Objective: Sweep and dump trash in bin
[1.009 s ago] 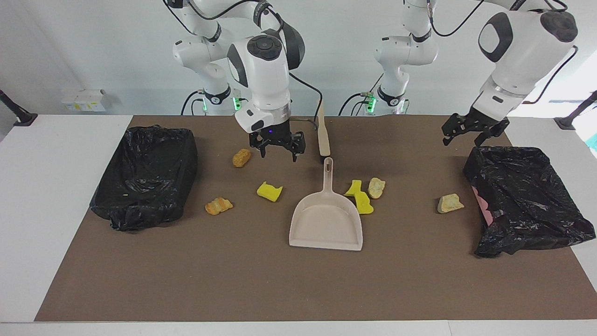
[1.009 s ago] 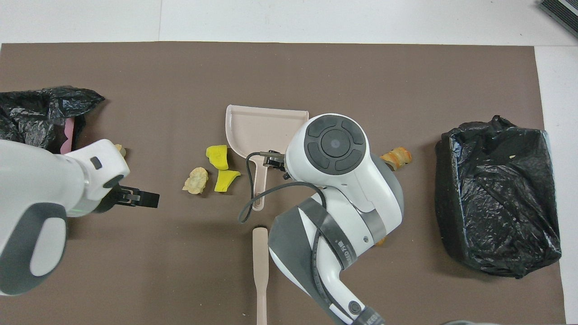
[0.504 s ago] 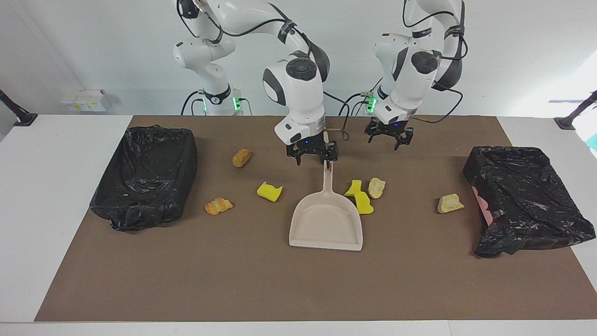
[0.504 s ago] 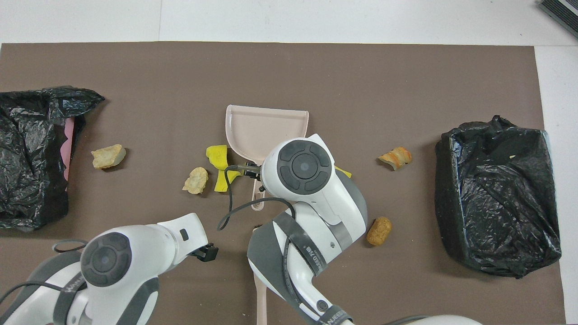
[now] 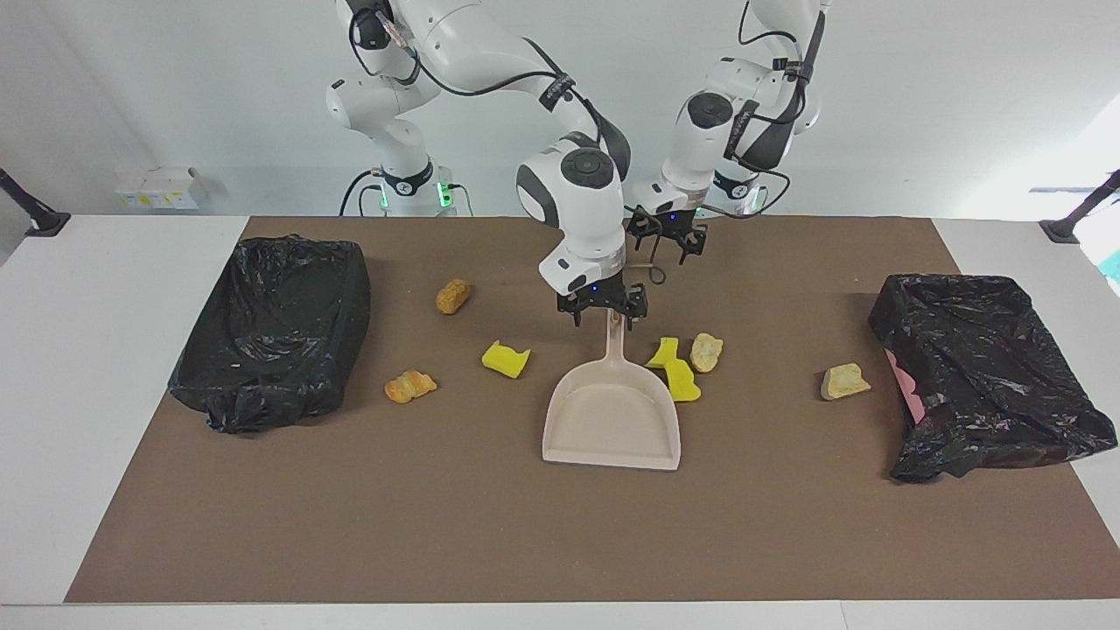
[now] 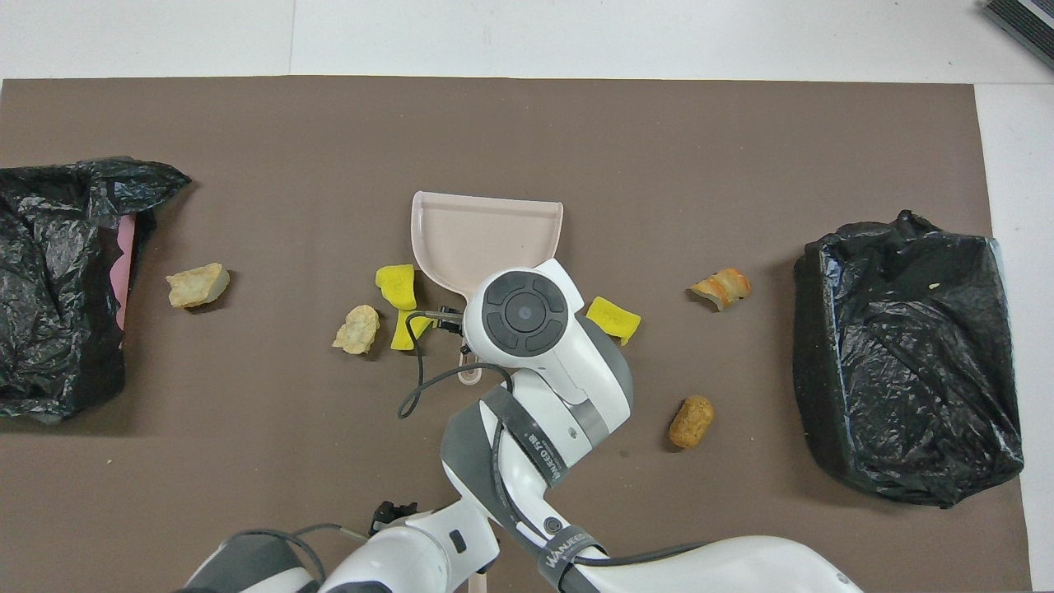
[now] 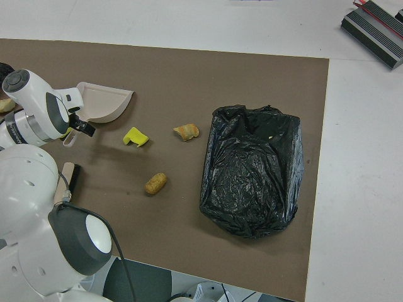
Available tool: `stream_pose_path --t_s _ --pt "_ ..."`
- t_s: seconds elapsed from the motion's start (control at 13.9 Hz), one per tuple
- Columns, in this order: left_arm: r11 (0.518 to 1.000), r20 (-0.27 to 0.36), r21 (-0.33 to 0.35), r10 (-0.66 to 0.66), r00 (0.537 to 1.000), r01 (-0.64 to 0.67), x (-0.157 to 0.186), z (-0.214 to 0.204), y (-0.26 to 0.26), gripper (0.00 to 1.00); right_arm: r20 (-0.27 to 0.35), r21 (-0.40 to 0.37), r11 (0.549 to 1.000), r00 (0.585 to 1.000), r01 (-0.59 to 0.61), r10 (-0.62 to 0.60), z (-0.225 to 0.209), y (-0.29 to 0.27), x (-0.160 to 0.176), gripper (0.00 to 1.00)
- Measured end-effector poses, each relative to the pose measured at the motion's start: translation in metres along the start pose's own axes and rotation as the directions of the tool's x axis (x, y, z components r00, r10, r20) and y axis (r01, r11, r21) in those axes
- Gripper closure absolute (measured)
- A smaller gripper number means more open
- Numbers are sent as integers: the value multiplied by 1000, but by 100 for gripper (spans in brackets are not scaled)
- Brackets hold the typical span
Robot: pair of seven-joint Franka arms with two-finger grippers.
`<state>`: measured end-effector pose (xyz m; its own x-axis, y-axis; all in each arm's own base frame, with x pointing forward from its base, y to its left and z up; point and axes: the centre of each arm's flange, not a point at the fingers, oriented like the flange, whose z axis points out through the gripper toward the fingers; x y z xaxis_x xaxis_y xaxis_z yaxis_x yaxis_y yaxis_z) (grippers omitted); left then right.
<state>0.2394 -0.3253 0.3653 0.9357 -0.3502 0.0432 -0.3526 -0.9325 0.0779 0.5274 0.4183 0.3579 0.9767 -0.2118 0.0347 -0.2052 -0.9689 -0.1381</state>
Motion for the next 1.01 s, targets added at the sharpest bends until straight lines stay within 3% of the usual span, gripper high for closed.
stream_pose_path --t_s 0.14,0.36,0.58,0.65,0.72,1.01 --pt "1000 -10 10 -8 1000 8 -16 5 21 0 -4 2 1000 1000 10 -9 0 -1 0 7" --pt "1000 -7 11 -27 1000 27 -31 13 38 0 -3 -1 999 999 37 -37 2 0 0 27" --pt "999 4 19 -44 999 44 -32 23 39 0 -7 2 998 998 68 -68 3 1 3 29" --pt "998 3 18 -65 998 65 -31 26 40 7 -9 3 997 997 79 -79 3 2 5 29" --pt "996 3 18 -82 997 82 -31 28 40 7 -10 3 996 996 86 -86 4 3 5 29" --pt "996 11 25 -90 996 90 -34 32 43 56 -2 11 991 991 132 -132 5 4 7 29"
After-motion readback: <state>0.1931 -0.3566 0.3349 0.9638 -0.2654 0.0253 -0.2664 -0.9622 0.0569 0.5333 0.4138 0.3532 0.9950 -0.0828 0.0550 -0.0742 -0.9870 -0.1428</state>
